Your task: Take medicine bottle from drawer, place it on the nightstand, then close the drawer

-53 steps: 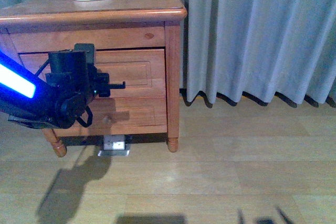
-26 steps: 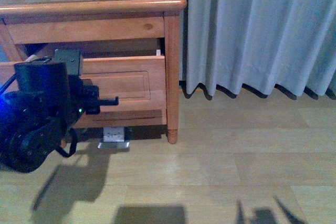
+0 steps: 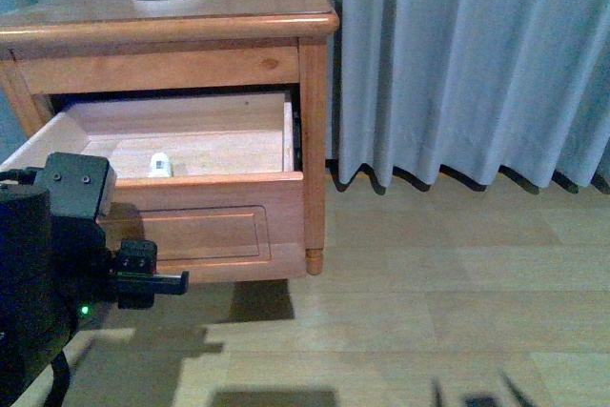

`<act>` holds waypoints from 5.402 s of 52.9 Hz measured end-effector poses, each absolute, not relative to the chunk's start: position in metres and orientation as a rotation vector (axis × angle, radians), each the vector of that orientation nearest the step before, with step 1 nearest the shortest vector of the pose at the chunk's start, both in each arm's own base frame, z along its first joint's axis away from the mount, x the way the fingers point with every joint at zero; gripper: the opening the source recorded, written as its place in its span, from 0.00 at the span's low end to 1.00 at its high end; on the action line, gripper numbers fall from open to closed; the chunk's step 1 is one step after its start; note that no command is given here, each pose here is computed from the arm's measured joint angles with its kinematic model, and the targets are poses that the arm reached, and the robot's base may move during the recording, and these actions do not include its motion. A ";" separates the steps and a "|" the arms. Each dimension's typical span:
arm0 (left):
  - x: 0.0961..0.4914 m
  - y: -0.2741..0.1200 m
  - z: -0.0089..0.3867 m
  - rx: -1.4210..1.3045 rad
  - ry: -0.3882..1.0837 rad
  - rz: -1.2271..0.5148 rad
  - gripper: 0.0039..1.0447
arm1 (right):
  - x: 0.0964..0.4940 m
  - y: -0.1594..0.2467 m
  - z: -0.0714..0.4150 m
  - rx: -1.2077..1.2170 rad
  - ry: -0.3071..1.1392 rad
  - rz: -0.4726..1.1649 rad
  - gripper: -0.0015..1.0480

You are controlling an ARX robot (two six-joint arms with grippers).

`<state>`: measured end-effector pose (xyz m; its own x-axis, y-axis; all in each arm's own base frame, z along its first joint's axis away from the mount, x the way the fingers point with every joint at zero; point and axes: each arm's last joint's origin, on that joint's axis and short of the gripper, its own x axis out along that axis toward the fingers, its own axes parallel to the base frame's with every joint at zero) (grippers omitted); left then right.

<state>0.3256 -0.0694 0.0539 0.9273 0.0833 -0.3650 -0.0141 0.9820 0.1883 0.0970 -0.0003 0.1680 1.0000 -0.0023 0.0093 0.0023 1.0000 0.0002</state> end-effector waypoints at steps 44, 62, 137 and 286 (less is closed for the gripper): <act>0.179 -0.020 0.293 0.231 0.028 0.181 0.94 | 0.097 0.000 0.168 0.000 -0.010 -0.002 0.93; 0.097 -0.015 0.242 0.186 0.081 0.218 0.94 | 0.097 0.000 0.168 0.000 -0.009 -0.002 0.93; 0.097 -0.001 0.166 0.003 -0.002 -0.006 0.94 | 0.097 0.000 0.168 0.000 -0.010 -0.003 0.93; 0.097 -0.001 0.166 0.002 -0.003 -0.004 0.94 | 0.476 0.115 0.133 0.089 0.734 -0.078 0.28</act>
